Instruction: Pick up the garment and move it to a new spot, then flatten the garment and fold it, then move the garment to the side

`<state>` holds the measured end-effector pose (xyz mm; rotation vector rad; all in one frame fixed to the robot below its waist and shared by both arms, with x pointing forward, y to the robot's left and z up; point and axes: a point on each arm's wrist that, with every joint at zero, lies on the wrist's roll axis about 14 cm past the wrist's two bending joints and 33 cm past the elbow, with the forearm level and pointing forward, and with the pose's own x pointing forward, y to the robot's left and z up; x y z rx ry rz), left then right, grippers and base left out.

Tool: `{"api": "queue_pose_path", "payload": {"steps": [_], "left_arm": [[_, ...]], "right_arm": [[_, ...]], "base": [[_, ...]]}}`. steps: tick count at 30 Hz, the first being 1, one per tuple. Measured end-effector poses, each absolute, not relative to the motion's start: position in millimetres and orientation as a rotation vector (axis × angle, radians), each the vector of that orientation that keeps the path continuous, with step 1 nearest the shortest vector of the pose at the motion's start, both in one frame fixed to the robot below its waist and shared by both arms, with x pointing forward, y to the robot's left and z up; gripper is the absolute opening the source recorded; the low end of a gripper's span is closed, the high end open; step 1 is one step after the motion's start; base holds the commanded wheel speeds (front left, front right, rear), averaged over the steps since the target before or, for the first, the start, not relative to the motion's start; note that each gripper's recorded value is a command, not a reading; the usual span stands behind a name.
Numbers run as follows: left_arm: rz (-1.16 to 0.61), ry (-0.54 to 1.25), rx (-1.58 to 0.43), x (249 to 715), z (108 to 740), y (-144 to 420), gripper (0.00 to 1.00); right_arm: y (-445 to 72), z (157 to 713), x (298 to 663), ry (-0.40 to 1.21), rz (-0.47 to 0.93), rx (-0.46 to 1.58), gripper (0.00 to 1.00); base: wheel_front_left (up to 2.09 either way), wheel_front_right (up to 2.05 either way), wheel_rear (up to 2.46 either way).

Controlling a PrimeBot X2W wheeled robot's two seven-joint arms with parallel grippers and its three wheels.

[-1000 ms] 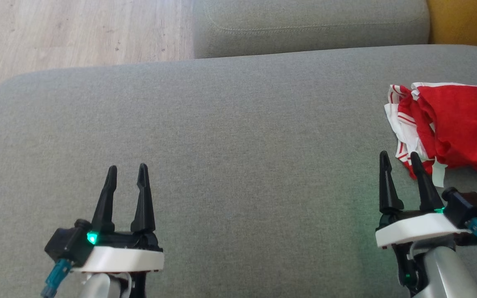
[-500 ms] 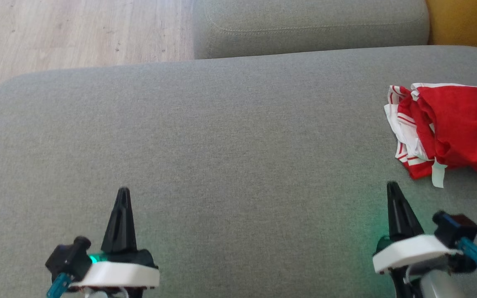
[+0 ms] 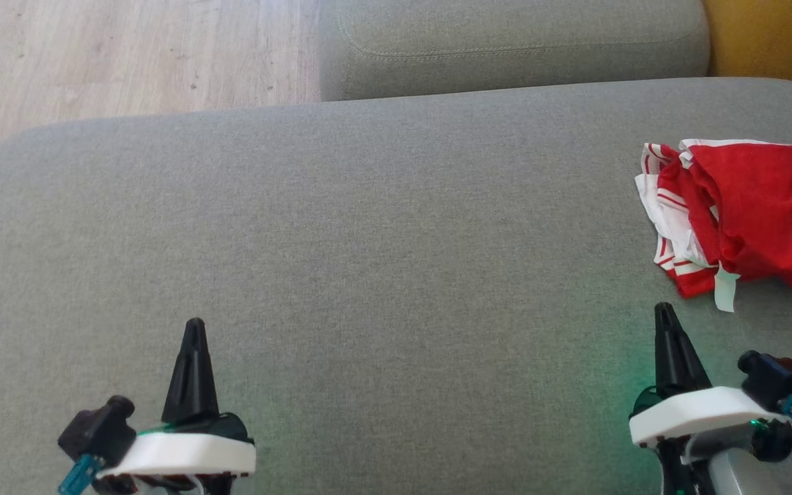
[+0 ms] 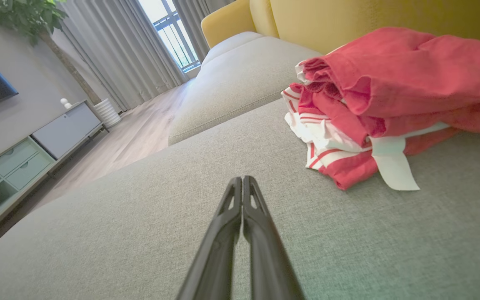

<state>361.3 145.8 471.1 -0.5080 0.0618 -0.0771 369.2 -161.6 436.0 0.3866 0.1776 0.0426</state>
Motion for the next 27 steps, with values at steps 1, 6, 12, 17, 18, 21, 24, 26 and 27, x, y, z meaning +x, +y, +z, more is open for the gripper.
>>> {"api": "queue_pose_path", "payload": {"steps": [1,6,12,17,18,21,24,26,27], "left_arm": [[-0.075,0.065,-0.517,361,471,146,0.00],[-0.060,0.070,-0.564,362,470,149,0.00],[-0.037,0.079,-0.622,362,469,154,0.00],[-0.026,0.086,-0.669,363,468,156,0.00],[-0.025,0.088,-0.678,364,468,156,0.00],[-0.021,0.091,-0.707,365,469,157,0.00],[-0.015,0.097,-0.736,364,468,158,0.00],[-0.010,0.096,-0.755,365,468,159,0.00],[-0.009,0.100,-0.764,365,467,159,0.00]], "right_arm": [[-162,436,369,0.176,0.039,0.397,0.00],[-166,438,370,0.174,0.019,0.450,0.00],[-170,438,370,0.179,-0.003,0.513,0.00],[-173,439,370,0.177,-0.019,0.566,0.00],[-173,439,370,0.177,-0.022,0.576,0.00],[-175,440,370,0.177,-0.030,0.608,0.00],[-176,440,370,0.179,-0.037,0.639,0.00],[-177,441,370,0.175,-0.042,0.661,0.00],[-177,442,370,0.174,-0.046,0.672,0.00]], "base": [[0.00,0.00,0.00],[0.00,0.00,0.00],[0.00,0.00,0.00],[0.00,0.00,0.00],[0.00,0.00,0.00],[0.00,0.00,0.00],[0.00,0.00,0.00],[0.00,0.00,0.00],[0.00,0.00,0.00]]}}
